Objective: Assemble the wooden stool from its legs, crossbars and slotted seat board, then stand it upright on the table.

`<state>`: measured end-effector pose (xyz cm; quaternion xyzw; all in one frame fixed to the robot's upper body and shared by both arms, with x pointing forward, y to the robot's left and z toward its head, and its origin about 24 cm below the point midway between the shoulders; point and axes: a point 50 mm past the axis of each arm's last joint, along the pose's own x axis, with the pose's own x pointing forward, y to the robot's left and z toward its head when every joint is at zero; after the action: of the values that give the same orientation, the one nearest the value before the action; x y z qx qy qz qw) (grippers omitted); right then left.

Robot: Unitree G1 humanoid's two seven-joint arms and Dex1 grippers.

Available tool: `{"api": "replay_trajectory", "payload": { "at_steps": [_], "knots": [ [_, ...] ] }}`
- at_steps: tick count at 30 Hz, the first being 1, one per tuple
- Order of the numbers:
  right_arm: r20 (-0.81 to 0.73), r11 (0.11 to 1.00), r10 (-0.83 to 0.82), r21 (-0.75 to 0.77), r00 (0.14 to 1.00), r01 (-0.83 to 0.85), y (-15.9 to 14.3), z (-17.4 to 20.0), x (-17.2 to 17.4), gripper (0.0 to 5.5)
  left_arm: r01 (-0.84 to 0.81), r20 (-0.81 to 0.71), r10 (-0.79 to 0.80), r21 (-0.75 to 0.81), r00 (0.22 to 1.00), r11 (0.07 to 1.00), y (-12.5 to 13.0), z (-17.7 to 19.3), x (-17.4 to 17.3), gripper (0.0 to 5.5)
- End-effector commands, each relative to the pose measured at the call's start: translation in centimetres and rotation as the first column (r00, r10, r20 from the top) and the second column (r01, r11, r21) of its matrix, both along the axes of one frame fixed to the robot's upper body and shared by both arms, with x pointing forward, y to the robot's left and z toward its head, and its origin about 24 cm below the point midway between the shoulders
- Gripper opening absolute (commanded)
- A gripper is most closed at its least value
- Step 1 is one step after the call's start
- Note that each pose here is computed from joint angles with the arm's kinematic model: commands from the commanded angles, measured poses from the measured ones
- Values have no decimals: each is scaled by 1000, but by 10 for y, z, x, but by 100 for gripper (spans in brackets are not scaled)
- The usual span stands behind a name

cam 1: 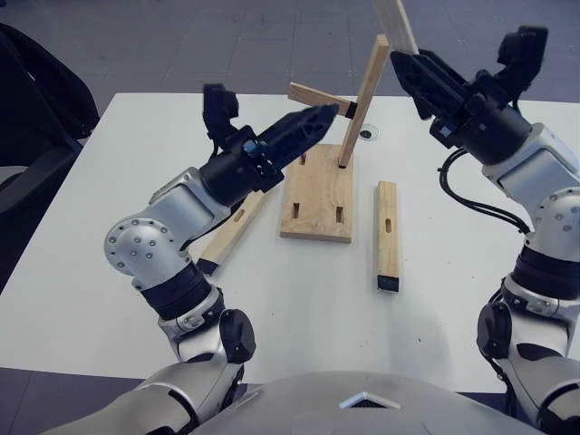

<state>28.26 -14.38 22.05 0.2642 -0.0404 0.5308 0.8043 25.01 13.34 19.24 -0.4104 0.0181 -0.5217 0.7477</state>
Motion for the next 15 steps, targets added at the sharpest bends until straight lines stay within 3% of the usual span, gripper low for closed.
{"api": "replay_trajectory", "payload": {
  "at_steps": [1, 3, 15],
  "knots": [
    [-19, 983, 182, 12, 983, -182, 4, -1, -7, 209, 39, -15, -41, -111, 999, 993, 1, 14, 1, 477],
    [-22, 970, 243, 10, 970, -243, 5, -4, -12, 209, 34, -53, -40, -120, 998, 992, 1, 16, 2, 435],
    [-53, 916, 397, -28, 916, -399, 27, -20, -35, 209, 100, -92, -110, -107, 990, 989, -10, 25, -7, 431]
  ]
}}
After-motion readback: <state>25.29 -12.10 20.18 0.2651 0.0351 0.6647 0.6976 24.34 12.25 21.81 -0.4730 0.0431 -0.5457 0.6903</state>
